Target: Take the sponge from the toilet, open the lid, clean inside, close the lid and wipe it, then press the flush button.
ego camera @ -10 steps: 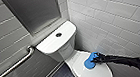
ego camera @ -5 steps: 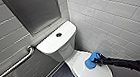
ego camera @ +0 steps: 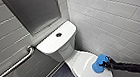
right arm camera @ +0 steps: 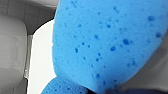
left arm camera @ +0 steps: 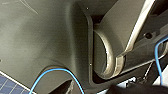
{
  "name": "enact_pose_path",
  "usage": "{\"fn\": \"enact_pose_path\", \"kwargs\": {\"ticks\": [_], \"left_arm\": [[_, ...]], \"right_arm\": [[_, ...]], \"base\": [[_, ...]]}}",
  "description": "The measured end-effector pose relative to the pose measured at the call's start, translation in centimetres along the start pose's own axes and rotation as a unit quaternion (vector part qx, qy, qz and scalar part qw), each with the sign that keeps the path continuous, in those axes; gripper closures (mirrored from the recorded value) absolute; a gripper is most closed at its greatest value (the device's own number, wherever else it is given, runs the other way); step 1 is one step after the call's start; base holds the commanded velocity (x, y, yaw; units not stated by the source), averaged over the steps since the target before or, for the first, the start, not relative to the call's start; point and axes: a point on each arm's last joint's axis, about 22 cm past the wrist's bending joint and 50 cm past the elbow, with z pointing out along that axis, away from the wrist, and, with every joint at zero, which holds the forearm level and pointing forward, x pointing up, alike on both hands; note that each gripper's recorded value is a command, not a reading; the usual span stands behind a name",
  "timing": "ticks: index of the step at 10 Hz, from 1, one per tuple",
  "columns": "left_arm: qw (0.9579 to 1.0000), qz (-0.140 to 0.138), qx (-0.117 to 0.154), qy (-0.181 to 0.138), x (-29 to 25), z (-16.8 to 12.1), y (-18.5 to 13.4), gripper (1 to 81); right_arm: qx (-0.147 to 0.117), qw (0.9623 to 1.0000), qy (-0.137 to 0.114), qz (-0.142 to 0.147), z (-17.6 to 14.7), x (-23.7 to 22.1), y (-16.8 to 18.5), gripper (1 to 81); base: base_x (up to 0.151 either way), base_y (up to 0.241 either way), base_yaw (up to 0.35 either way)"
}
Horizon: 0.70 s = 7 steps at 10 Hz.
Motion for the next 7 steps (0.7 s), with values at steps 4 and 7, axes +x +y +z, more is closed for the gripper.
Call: {"fn": "enact_pose_path", "kwargs": {"ticks": [4, 7], "left_arm": [[1.0, 0.0, 0.0, -0.001, -0.1, 0.0, 0.1, 1.0], [1.0, 0.0, 0.0, -0.001, -0.1, 0.0, 0.1, 1.0]], "right_arm": [[-0.007, 0.9992, 0.012, 0.038, -4.9, -3.8, 6.5, 81.1], [-0.03, 0.9969, 0.018, 0.07, -9.3, -8.2, 12.3, 81.1]], "base": [[0.0, 0.0, 0.0], [0.0, 0.0, 0.0]]}}
